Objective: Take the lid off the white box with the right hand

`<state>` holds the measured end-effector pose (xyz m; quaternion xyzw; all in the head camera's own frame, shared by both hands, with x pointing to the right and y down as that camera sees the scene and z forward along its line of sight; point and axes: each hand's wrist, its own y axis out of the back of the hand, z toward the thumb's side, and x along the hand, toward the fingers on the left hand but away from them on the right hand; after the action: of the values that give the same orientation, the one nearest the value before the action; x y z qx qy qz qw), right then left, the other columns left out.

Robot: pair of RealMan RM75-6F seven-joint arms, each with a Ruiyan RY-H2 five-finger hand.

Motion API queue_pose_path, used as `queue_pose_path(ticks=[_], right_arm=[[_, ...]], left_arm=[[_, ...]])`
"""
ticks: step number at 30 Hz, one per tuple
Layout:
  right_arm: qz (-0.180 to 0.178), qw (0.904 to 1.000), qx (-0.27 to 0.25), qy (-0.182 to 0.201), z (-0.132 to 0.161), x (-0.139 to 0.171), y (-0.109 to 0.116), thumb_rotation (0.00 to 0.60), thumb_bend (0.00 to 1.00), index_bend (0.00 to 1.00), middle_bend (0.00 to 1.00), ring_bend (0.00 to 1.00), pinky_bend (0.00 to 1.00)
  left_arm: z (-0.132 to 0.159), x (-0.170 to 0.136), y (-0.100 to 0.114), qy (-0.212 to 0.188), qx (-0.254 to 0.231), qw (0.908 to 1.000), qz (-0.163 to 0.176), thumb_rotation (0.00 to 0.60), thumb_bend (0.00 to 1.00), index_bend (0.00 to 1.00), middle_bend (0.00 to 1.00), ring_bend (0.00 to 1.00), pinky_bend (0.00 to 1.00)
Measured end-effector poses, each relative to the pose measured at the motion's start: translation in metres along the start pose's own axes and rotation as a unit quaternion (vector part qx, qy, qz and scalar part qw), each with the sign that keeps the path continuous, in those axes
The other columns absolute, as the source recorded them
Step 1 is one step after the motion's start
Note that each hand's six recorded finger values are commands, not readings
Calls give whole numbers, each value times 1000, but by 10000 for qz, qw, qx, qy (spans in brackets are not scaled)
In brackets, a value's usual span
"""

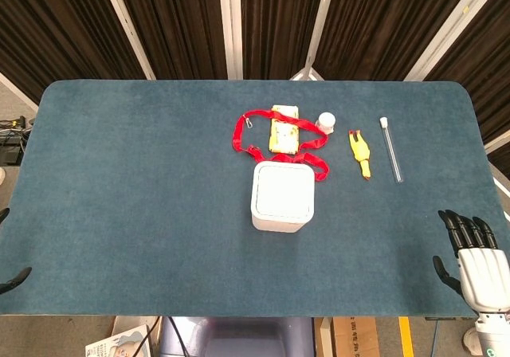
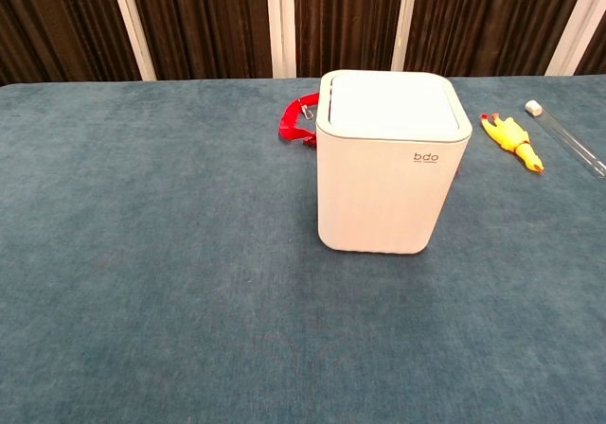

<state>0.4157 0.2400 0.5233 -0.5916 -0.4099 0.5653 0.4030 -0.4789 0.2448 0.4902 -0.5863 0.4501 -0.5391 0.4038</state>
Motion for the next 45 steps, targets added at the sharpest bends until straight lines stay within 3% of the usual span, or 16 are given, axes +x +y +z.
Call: queue_pose_path(ticks=[4,10,17,23,30,34,38,45], right_arm=[[-39,9998,-141,123,5,-2,0,600,352,113,153,201,165],[6,9984,-245,512,22,-29,8,600,352,113,210,287,419],[146,9951,-296,936,47,-69,30,600,353,113,293,310,441],[415,9915,-275,1203,66,-99,44,600,361,113,504,427,433],[835,9842,-25,1562,96,-128,49,600,679,114,714,600,581],[906,9813,209,1687,110,-136,50,600,831,119,768,650,674],[985,9763,313,1902,132,-140,49,600,899,121,770,655,694],[1315,9634,445,2294,163,-133,39,600,911,127,770,656,694]], left_arm=[[0,0,-1,1,-10,10000,-48,600,46,89,0,0,0],[2,1,-2,33,-1,10000,-45,600,46,89,0,0,0],[1,0,-3,80,-1,9999,-63,600,46,89,0,0,0],[1,0,-2,98,-14,9999,-62,600,46,89,0,0,0],[0,2,-5,158,11,9998,-134,600,46,89,0,0,0],[0,3,-5,186,50,9997,-125,600,46,89,0,0,0],[0,3,-6,210,60,9997,-124,600,46,89,0,0,0],[-1,4,-7,269,66,9995,-128,600,46,89,0,0,0]])
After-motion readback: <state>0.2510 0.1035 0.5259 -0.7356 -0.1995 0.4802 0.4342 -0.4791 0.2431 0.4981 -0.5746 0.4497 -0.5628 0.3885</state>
